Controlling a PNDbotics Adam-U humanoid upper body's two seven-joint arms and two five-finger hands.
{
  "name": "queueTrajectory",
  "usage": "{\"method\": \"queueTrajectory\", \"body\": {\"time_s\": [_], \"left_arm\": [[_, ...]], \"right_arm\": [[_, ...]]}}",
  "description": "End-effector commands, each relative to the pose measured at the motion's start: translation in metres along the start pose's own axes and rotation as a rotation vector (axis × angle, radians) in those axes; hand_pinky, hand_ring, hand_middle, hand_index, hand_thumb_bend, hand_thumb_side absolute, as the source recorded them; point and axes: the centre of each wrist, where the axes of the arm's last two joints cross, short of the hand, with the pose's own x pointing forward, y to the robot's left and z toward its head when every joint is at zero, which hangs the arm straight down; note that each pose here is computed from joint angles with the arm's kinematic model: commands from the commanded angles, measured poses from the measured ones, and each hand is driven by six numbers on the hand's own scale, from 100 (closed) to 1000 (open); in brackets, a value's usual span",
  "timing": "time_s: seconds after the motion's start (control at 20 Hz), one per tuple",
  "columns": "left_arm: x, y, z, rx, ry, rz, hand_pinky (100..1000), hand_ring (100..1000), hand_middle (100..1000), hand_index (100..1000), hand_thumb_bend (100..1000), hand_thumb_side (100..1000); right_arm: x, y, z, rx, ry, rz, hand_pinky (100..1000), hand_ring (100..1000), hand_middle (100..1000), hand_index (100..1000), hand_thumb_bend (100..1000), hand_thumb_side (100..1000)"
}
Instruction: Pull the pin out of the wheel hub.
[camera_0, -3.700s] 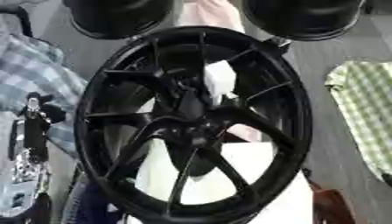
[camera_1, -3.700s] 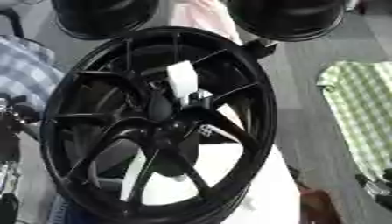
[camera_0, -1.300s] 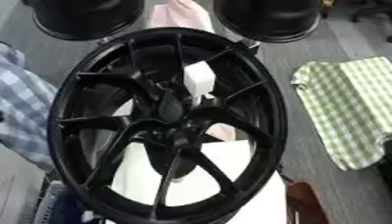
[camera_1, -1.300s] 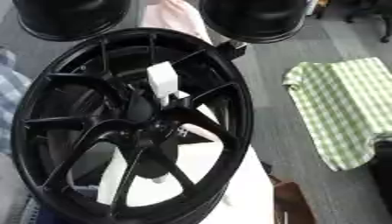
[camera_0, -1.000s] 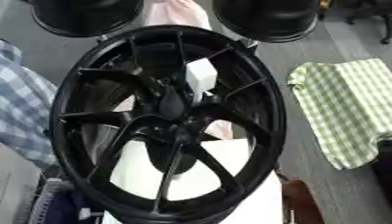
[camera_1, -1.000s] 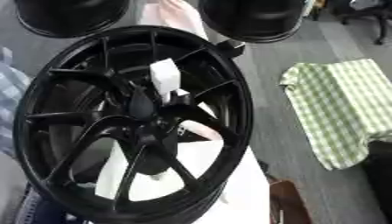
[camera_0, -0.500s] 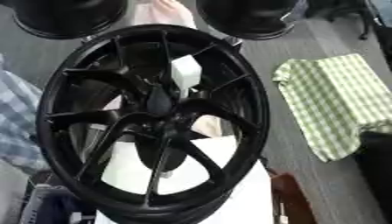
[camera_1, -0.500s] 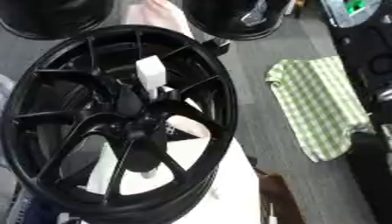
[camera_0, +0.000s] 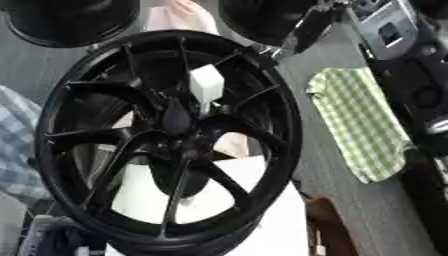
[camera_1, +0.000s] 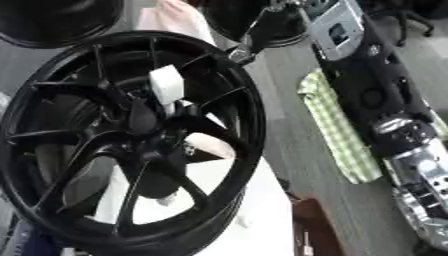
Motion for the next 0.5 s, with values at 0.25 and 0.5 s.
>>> {"method": "queueTrajectory", "body": {"time_s": [0.25,0.5], "left_arm": [[0.01,-0.003,-0.006,-0.012,-0.022,0.0,617,539,454,676,100,849],[0.01,-0.004,-0.006,-0.013,-0.016,0.0,617,539,454,676,100,852]], "right_arm": [[0.022,-0.004,-0.009,0.058,-0.074,-0.035,733,794,756,856,672,258],[0.031,-0.003,-0.012,0.122,-0.079,-0.179,720,783,741,851,650,264]]}}
